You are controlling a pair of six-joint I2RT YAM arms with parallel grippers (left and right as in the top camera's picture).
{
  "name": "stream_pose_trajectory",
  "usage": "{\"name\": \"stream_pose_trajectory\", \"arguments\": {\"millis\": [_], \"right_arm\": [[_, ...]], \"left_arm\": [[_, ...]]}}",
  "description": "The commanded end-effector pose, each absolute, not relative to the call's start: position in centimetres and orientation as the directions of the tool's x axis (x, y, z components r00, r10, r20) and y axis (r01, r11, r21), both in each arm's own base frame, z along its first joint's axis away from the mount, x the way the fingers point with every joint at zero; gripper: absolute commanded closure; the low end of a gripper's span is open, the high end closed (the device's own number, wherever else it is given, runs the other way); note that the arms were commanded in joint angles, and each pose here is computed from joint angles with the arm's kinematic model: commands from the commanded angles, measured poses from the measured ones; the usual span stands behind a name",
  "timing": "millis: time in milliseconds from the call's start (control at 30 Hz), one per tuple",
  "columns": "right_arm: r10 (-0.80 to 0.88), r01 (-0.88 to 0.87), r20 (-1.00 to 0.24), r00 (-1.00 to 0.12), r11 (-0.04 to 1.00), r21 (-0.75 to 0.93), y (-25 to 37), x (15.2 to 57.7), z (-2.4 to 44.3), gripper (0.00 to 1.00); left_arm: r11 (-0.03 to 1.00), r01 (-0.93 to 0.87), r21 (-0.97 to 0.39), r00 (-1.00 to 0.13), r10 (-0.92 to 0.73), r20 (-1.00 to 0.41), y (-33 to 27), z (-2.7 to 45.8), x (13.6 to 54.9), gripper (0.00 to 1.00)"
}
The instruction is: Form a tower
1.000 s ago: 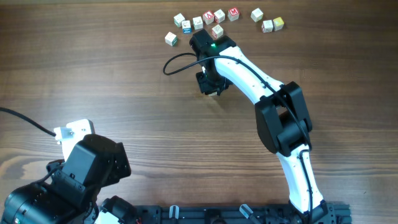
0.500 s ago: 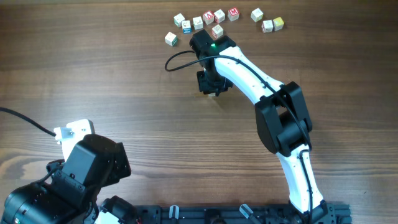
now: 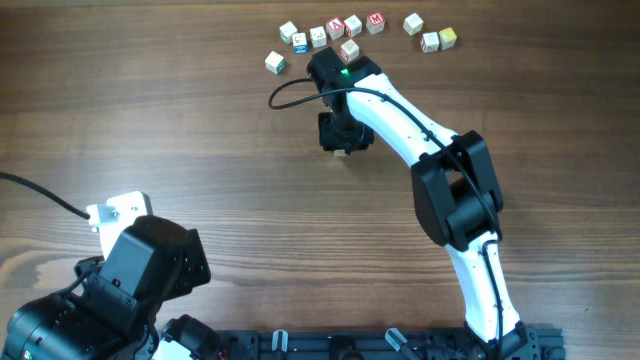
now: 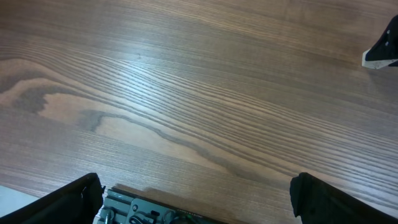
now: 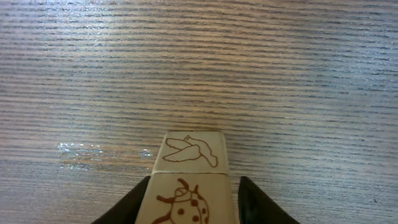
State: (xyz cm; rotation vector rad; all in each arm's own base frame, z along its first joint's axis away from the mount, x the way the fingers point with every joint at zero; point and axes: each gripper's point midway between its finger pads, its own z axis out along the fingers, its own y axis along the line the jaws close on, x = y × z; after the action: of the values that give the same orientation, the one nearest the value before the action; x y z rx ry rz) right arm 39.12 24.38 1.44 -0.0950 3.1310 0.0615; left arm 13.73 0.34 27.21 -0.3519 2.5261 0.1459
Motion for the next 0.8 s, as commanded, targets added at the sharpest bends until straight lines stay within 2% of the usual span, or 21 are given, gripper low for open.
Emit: {"name": "stream_pose_trajectory", "arguments": {"millis": [0,467,767], "right_arm": [[-0.049,-0.048,0.017,-0.999,0.998,0.05,24.57,38.76,0.75,0.53],[-0.053,-0.053,0.011,-0.999,0.998,0.045,24.48,38.85,0.87,0.4],[-0.053,-0.053,-0.003,-0.999,0.998,0.028,24.16,39.05,1.16,0.39]], "left_arm": [[0.956,-0.294,0.021,-0.792,-0.231,-0.564,0.41,27.23,13.76,0.0],[0.956,-0.294,0.021,-0.792,-0.231,-0.564,0.41,27.23,13.76,0.0],[0.956,-0.294,0.021,-0.792,-0.231,-0.564,0.41,27.23,13.76,0.0]]}}
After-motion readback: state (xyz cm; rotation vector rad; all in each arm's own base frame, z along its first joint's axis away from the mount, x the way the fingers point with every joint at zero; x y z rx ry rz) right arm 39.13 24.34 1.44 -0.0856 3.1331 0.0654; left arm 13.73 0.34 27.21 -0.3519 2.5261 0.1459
